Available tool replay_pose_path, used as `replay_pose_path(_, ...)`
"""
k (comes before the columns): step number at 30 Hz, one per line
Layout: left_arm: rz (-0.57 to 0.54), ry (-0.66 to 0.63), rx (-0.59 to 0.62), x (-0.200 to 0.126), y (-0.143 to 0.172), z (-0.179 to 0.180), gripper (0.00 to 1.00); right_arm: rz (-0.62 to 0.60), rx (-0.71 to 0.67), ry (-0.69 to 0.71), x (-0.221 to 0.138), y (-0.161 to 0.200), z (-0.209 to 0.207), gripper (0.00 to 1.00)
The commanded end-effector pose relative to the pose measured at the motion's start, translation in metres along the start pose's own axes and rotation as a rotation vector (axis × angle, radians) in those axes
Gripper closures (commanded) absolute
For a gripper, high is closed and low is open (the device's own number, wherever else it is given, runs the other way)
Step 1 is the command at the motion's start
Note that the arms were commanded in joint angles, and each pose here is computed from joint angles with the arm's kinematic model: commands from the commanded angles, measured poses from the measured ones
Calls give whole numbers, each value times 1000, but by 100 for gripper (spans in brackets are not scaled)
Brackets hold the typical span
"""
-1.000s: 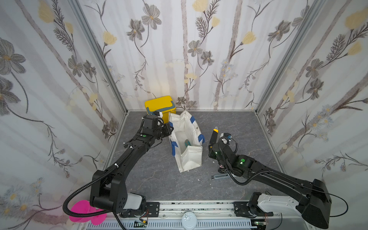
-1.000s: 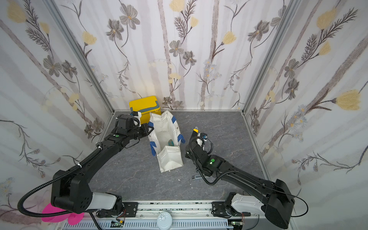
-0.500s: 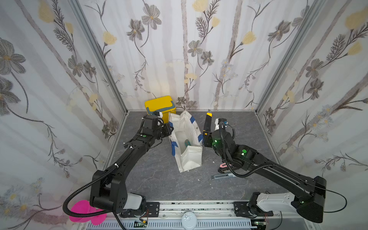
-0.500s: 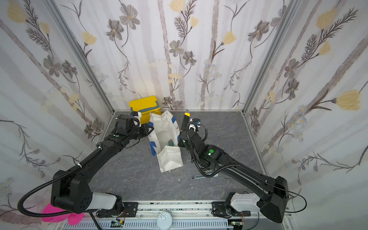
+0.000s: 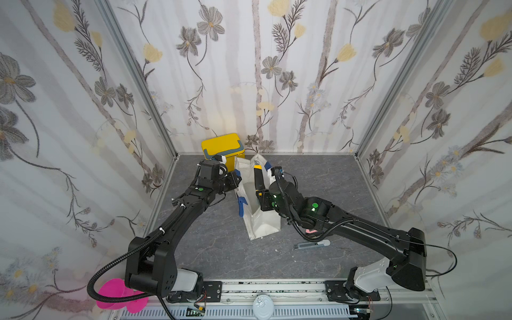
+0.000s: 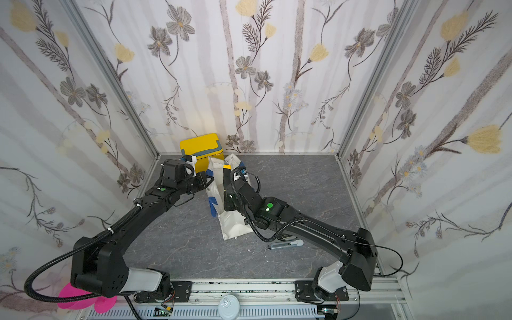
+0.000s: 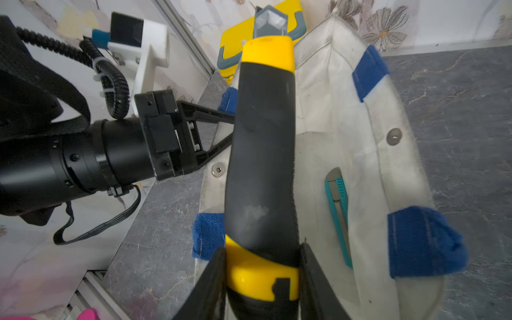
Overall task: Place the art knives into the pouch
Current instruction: Place the utility knife in the pouch.
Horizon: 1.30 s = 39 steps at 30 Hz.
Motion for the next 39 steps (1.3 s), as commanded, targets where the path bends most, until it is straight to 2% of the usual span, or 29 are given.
replay_pose_path(1,-23,40,0,-3,-6,-8,100,37,-15,-43,5,3,9,73)
replay_pose_path(13,-29,39,2,-5,-7,-9,100,83,15,40,29,13,-13,72)
replay_pose_path(15,-29,38,2,-5,-6,-9,100,83,22,38,31,11,-15,67)
replay_pose_path(18,-28,37,3,-5,-6,-9,100,74,26,30,31,8,-15,65)
replay_pose_path(23,-30,38,3,-5,-7,-9,100,74,26,17,31,7,-13,57)
replay_pose_path(26,-30,37,4,-5,-6,-9,100,78,27,17,31,8,-14,44)
replay_pose_path(29,-28,37,3,-4,-6,-8,100,72,30,15,28,6,-14,37)
replay_pose_path(34,-20,34,1,-2,-4,-6,100,24,38,22,16,-4,-18,12)
replay_pose_path(39,-26,38,5,-4,-5,-7,100,-62,55,101,-7,-17,-39,2)
Point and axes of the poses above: each gripper's point midway between its finger pads, its own x axis out along the fingers, its own z axis along the line the jaws close on, y = z × x, the point moved 4 cm from there along -x, back along the fingers, and after that the axes turned 3 degrees about -x, right-handed, at the moved point
